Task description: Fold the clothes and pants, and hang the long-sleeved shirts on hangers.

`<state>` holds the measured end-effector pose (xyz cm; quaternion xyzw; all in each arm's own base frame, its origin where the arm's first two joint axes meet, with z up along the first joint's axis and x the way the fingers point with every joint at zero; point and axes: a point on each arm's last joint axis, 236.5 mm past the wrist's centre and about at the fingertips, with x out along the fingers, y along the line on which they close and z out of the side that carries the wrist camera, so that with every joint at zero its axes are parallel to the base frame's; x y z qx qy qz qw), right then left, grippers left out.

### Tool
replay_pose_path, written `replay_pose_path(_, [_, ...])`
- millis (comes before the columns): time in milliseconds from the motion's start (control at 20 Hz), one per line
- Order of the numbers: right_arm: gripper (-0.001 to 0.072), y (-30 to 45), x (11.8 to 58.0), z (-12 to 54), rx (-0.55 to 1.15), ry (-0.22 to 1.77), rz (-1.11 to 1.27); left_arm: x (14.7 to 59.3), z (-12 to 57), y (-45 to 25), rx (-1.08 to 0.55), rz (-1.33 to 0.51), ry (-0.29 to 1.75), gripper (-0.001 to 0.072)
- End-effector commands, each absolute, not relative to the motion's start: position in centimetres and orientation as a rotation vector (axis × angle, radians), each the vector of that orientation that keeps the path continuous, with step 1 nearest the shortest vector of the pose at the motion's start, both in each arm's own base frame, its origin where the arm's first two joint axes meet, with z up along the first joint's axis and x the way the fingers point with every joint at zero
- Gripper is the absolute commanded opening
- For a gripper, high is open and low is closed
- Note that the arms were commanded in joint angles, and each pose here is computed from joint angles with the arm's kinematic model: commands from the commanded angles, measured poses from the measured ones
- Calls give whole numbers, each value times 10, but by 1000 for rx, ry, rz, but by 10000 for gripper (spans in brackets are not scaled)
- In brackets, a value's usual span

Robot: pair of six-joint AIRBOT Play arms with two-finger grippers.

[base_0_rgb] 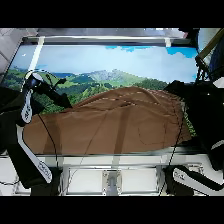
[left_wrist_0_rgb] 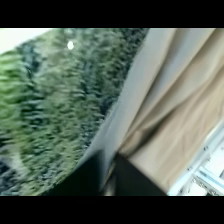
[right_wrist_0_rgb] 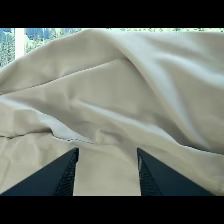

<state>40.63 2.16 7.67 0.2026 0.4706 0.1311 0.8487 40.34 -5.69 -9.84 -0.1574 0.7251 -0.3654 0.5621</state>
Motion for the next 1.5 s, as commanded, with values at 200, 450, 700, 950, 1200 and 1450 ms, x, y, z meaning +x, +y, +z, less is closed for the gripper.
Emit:
replay_pose_path(200, [415,20,409,78,425,982,271,443,-68,-47,-308,-750,1598,9])
replay_pose_path(450, [415,20,409,78,425,980,270,546,40,-43,-94,-582,1120,9])
replay_pose_path(700, [415,20,410,78,426,978,268,613,80,-44,204,-355,833,9])
replay_pose_path(950, [414,19,412,78,423,970,263,622,56,-28,289,-144,860,697])
replay_pose_path(1200, [414,18,409,76,415,982,264,589,108,49,162,87,886,591])
replay_pose_path(1450, [415,17,407,75,399,991,266,467,51,138,-139,284,1243,537])
